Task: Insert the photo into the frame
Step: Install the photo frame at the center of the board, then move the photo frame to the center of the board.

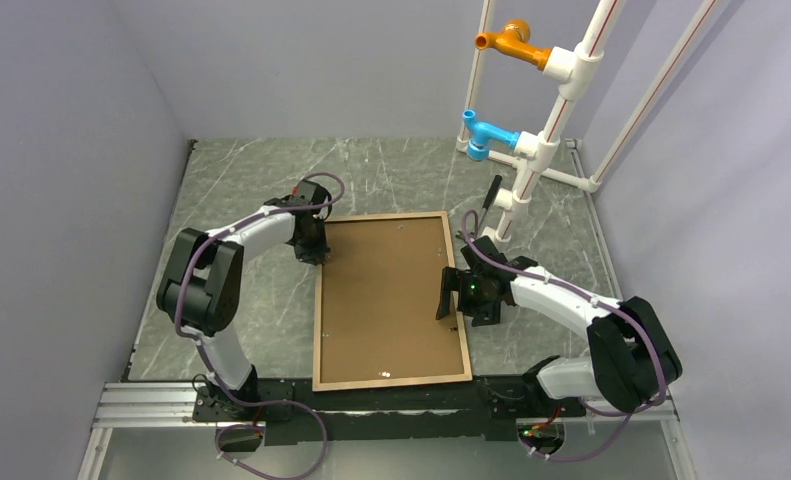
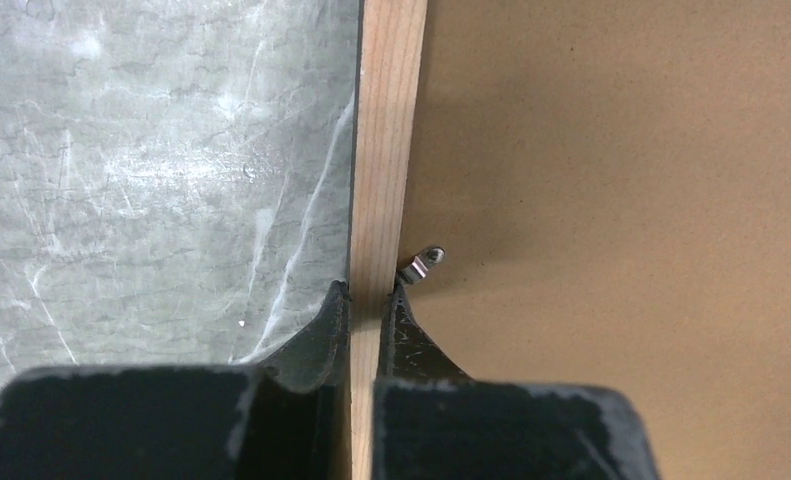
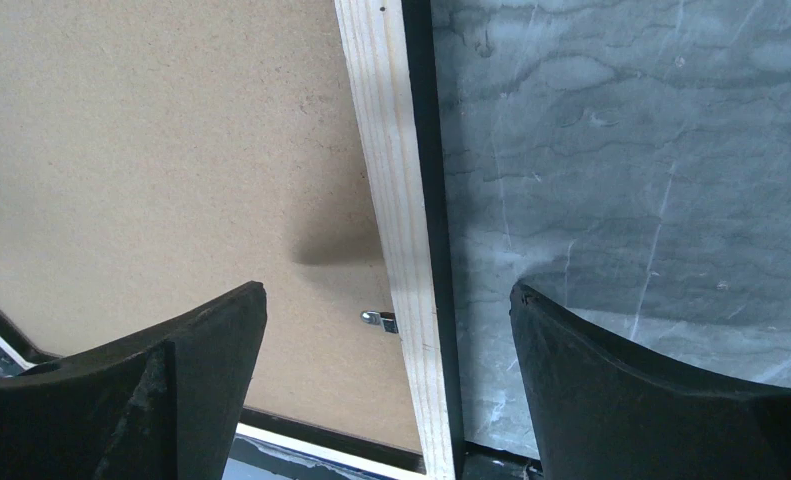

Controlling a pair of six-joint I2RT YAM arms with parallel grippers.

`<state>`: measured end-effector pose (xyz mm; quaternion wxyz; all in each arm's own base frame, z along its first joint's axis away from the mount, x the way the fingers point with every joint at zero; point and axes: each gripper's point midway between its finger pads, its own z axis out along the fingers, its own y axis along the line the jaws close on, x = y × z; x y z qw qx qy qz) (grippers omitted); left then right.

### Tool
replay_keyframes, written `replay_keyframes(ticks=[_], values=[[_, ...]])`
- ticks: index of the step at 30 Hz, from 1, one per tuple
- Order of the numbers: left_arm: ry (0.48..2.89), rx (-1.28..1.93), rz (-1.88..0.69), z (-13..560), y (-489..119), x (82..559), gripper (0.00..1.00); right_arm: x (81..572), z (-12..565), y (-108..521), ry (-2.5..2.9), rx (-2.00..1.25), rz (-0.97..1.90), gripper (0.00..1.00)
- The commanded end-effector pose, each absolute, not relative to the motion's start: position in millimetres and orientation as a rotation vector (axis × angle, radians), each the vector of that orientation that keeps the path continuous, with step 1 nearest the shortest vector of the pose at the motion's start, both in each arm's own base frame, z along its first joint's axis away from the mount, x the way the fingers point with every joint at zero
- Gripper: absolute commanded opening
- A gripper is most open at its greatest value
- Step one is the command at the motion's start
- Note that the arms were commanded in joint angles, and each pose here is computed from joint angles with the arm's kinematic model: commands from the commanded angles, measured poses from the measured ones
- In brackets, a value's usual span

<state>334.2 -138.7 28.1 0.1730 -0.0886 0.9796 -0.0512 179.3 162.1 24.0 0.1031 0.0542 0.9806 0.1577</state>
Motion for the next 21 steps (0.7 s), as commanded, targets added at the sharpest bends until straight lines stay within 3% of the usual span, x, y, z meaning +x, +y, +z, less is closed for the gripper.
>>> replay_keyframes(ticks=[1, 4, 6, 7, 21], values=[[2.723, -0.213, -0.245, 38.6, -149.9, 337.2, 0.11, 174.0, 19.6, 160.1, 2.902, 0.178, 0.47, 0.93], [2.685, -0.218, -0.273, 53.9, -149.6, 334.0, 0.47, 172.2, 19.1, 158.9, 2.901, 0.182, 0.471, 0.93], [2.676, -0.228, -0.281, 59.4, -147.7, 328.3, 0.64, 170.3, 18.8, 158.6, 2.902, 0.185, 0.475, 0.93], [2.68, -0.232, -0.296, 60.8, -148.4, 324.4, 0.68, 170.0, 19.1, 159.2, 2.901, 0.187, 0.482, 0.93], [2.76, -0.295, -0.475, 35.1, -149.7, 250.0, 0.69, 143.5, 14.9, 186.8, 2.94, 0.145, 0.6, 0.92]])
